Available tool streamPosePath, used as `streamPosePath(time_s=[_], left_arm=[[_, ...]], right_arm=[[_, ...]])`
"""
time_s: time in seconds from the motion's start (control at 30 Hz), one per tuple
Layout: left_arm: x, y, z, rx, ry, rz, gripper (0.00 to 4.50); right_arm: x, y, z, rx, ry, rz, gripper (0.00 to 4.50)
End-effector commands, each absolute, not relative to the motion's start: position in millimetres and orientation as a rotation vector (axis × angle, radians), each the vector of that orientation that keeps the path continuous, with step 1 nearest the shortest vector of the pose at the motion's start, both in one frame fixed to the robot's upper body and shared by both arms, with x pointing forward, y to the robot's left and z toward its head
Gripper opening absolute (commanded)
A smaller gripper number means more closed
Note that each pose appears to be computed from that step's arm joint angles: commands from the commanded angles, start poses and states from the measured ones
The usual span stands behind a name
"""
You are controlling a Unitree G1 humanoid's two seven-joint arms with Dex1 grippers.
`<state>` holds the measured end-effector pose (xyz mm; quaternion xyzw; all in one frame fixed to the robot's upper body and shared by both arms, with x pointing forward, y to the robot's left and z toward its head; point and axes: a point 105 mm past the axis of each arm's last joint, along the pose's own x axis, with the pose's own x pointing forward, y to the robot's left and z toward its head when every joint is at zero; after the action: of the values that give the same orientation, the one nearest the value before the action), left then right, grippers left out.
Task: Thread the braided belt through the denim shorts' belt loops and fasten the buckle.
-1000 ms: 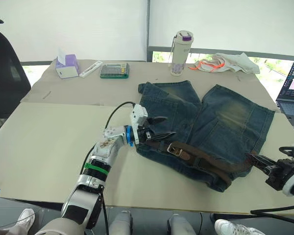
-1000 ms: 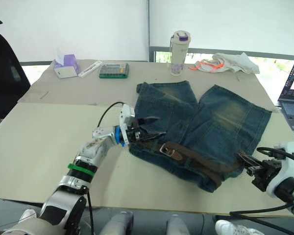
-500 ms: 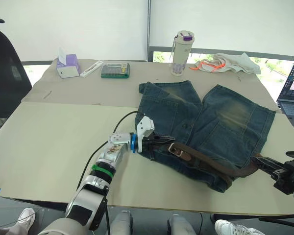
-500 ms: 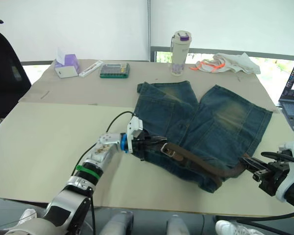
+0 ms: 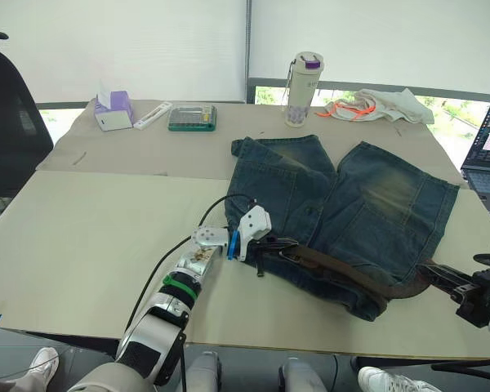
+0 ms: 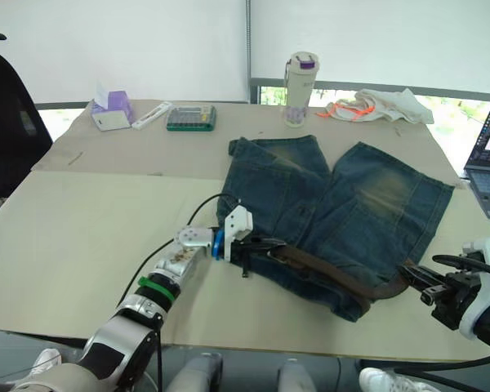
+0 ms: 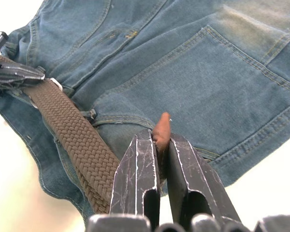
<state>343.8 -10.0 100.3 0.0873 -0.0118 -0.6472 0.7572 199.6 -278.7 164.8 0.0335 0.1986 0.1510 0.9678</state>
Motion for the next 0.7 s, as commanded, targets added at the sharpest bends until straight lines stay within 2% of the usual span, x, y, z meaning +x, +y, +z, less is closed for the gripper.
streamPosePath(time_s=[0.03,0.53,0.7], left_arm=[[352,-5,97,0.221,-0.016,-1.351,0.01],[349,1,89,0.213,0.015,-1.339,0.01],[340,-3,74,0.287,0.062,-1.399,0.01]], right_arm=[[196,-282,176,0.032,0.376,0.299,0.0],[194,-289,174,0.019,0.393,0.289,0.0],[194,-289,174,0.015,0.394,0.291,0.0]])
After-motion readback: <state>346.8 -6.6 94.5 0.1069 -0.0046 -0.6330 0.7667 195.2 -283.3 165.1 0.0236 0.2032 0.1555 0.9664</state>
